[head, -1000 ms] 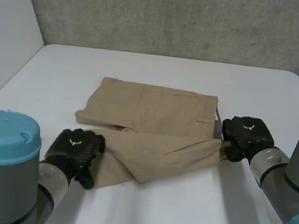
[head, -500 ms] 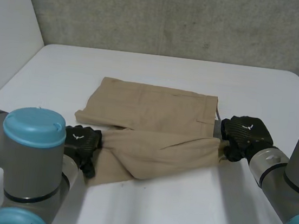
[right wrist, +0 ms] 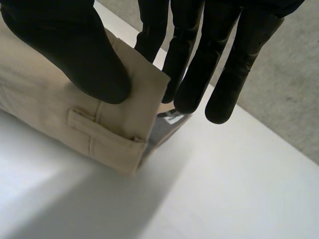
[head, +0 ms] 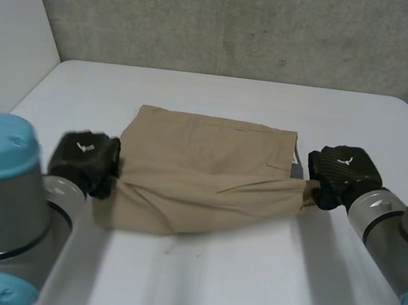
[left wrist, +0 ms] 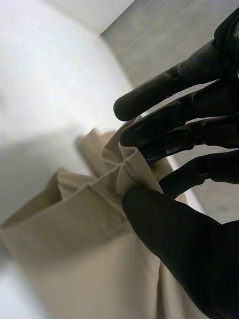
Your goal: Fold the shorts.
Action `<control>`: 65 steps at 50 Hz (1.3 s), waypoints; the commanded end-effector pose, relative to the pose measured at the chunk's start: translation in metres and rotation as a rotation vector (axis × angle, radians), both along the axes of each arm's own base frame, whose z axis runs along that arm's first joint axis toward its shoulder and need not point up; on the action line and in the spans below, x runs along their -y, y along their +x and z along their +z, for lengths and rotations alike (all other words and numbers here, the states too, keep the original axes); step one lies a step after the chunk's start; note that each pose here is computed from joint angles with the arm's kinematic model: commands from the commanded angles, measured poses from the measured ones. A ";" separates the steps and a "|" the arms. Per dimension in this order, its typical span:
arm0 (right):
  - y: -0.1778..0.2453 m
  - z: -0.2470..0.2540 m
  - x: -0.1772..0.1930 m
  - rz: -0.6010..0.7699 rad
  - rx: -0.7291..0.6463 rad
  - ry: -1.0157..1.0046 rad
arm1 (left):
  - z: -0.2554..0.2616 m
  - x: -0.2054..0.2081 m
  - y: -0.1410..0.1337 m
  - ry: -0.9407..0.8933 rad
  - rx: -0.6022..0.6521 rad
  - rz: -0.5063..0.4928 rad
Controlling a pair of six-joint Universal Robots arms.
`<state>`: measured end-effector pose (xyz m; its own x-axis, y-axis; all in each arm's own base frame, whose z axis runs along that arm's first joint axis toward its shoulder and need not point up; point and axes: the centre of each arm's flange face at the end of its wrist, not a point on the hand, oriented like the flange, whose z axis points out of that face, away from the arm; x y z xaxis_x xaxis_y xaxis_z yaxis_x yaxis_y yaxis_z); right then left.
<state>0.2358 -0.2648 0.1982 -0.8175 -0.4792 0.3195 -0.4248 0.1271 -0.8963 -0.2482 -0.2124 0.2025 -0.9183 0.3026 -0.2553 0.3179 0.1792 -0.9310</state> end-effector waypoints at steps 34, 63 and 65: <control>-0.030 0.070 -0.071 0.138 -0.228 0.015 | 0.070 -0.067 0.044 0.093 -0.021 -0.229; 0.008 -0.047 -0.113 0.219 0.145 0.352 | 0.065 0.006 0.019 0.064 -0.034 -0.214; 0.011 -0.050 -0.111 0.219 0.142 0.330 | 0.065 0.009 0.018 0.065 -0.035 -0.214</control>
